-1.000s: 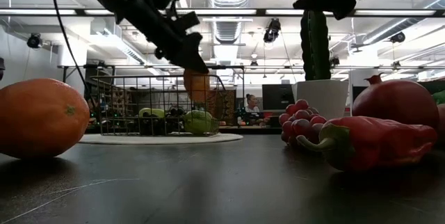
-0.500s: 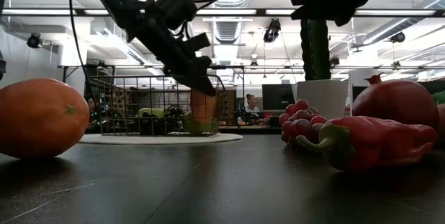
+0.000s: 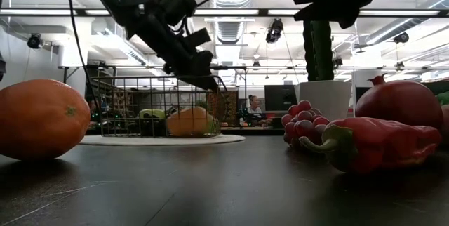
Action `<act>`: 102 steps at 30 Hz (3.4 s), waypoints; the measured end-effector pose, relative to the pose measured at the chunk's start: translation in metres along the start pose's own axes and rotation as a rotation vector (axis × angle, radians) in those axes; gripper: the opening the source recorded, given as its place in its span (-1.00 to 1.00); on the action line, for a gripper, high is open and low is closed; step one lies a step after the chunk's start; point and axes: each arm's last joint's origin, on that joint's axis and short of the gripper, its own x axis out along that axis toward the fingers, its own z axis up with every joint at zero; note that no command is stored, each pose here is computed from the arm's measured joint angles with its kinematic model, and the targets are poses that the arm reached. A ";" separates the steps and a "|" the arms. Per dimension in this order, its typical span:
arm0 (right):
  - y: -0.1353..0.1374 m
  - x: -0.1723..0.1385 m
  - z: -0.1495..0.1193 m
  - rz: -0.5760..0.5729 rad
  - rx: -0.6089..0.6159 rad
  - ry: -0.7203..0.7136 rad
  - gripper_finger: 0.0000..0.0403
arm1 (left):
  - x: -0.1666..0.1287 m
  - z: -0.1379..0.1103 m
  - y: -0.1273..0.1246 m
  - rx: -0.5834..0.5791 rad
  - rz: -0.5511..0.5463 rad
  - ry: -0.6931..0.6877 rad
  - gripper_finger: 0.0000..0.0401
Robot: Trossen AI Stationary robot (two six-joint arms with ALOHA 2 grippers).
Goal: Build produce basket
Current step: Put the pomegranate in the gold wire basket
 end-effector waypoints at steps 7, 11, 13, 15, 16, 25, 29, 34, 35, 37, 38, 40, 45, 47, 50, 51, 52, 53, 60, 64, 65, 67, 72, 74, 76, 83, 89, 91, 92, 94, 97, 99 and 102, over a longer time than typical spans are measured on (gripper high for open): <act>0.000 0.000 -0.001 0.015 0.103 0.016 0.18 | -0.026 0.018 0.000 0.033 -0.019 -0.094 0.31; 0.003 0.000 -0.001 0.095 0.237 0.053 0.18 | -0.054 0.032 -0.006 0.028 -0.063 -0.188 0.31; 0.005 -0.001 -0.002 0.165 0.324 0.106 0.18 | -0.070 0.038 -0.011 0.029 -0.105 -0.238 0.31; 0.008 -0.002 -0.002 0.229 0.413 0.188 0.18 | -0.084 0.043 -0.018 0.031 -0.153 -0.286 0.31; 0.009 -0.002 -0.001 0.241 0.453 0.234 0.18 | -0.091 0.045 -0.021 0.033 -0.177 -0.307 0.31; 0.016 -0.012 0.003 -0.019 0.478 0.765 0.18 | -0.135 0.055 -0.059 0.074 -0.345 -0.499 0.31; 0.019 -0.007 -0.001 -0.102 0.367 0.854 0.18 | -0.145 0.054 -0.071 0.133 -0.382 -0.539 0.31; 0.035 0.000 -0.015 -0.042 0.193 0.905 0.18 | -0.151 0.053 -0.078 0.143 -0.412 -0.550 0.31; 0.037 0.001 -0.017 -0.044 0.180 0.910 0.18 | -0.152 0.053 -0.078 0.143 -0.415 -0.553 0.31; 0.039 0.003 -0.022 -0.069 0.151 0.903 0.18 | -0.153 0.053 -0.079 0.143 -0.420 -0.556 0.31; 0.040 0.003 -0.024 -0.079 0.137 0.898 0.18 | -0.154 0.053 -0.080 0.145 -0.420 -0.554 0.31; 0.043 0.002 -0.027 -0.090 0.111 0.886 0.17 | -0.154 0.053 -0.080 0.147 -0.420 -0.554 0.31; 0.045 0.001 -0.030 -0.120 0.080 0.835 0.04 | -0.154 0.052 -0.080 0.146 -0.420 -0.554 0.31; 0.045 0.002 -0.030 -0.127 0.075 0.820 -0.07 | -0.154 0.052 -0.080 0.146 -0.420 -0.554 0.31; 0.044 0.002 -0.033 -0.136 0.069 0.821 -0.27 | -0.153 0.052 -0.080 0.156 -0.417 -0.555 0.31; 0.044 0.003 -0.035 -0.136 0.068 0.822 -0.35 | -0.153 0.052 -0.080 0.162 -0.416 -0.556 0.31; 0.045 0.003 -0.036 -0.135 0.065 0.823 -0.42 | -0.153 0.052 -0.080 0.163 -0.415 -0.556 0.31; 0.045 0.003 -0.038 -0.132 0.066 0.820 -0.49 | -0.153 0.052 -0.080 0.163 -0.415 -0.555 0.31; 0.045 0.003 -0.043 -0.129 0.061 0.828 -0.92 | -0.153 0.051 -0.080 0.165 -0.415 -0.554 0.31; 0.045 0.002 -0.041 -0.126 0.065 0.822 -0.94 | -0.152 0.050 -0.080 0.173 -0.410 -0.552 0.31; 0.045 0.002 -0.041 -0.128 0.062 0.818 -0.94 | -0.152 0.050 -0.080 0.173 -0.409 -0.551 0.31; 0.045 0.001 -0.039 -0.125 0.058 0.806 -0.94 | -0.152 0.049 -0.080 0.174 -0.406 -0.549 0.31; 0.042 -0.007 -0.029 -0.124 0.052 0.738 -0.95 | -0.151 0.048 -0.080 0.175 -0.405 -0.546 0.31; 0.041 -0.010 -0.024 -0.124 0.051 0.703 -0.95 | -0.151 0.048 -0.080 0.173 -0.406 -0.546 0.31; 0.039 -0.015 -0.019 -0.117 0.050 0.672 -0.95 | -0.152 0.048 -0.081 0.166 -0.410 -0.548 0.31; 0.036 -0.022 0.000 -0.146 -0.008 0.456 -0.95 | -0.167 0.047 -0.087 0.189 -0.448 -0.623 0.31; 0.042 -0.006 0.021 -0.138 -0.118 0.230 -0.95 | -0.185 0.036 -0.074 0.210 -0.437 -0.750 0.31; 0.041 0.001 0.031 -0.136 -0.140 0.153 -0.95 | -0.189 0.031 -0.067 0.215 -0.421 -0.788 0.31; 0.039 0.005 0.037 -0.137 -0.145 0.115 -0.95 | -0.192 0.028 -0.064 0.223 -0.411 -0.805 0.31; 0.036 0.012 0.049 -0.142 -0.162 0.042 -0.95 | -0.196 0.024 -0.058 0.231 -0.396 -0.841 0.31; 0.026 0.023 0.065 -0.156 -0.160 -0.035 -0.95 | -0.204 0.019 -0.048 0.225 -0.366 -0.922 0.31; 0.017 0.031 0.075 -0.167 -0.140 -0.071 -0.95 | -0.210 0.016 -0.041 0.212 -0.351 -0.964 0.31; 0.004 0.047 0.087 -0.193 -0.119 -0.101 -0.95 | -0.213 0.005 -0.034 0.214 -0.337 -0.988 0.31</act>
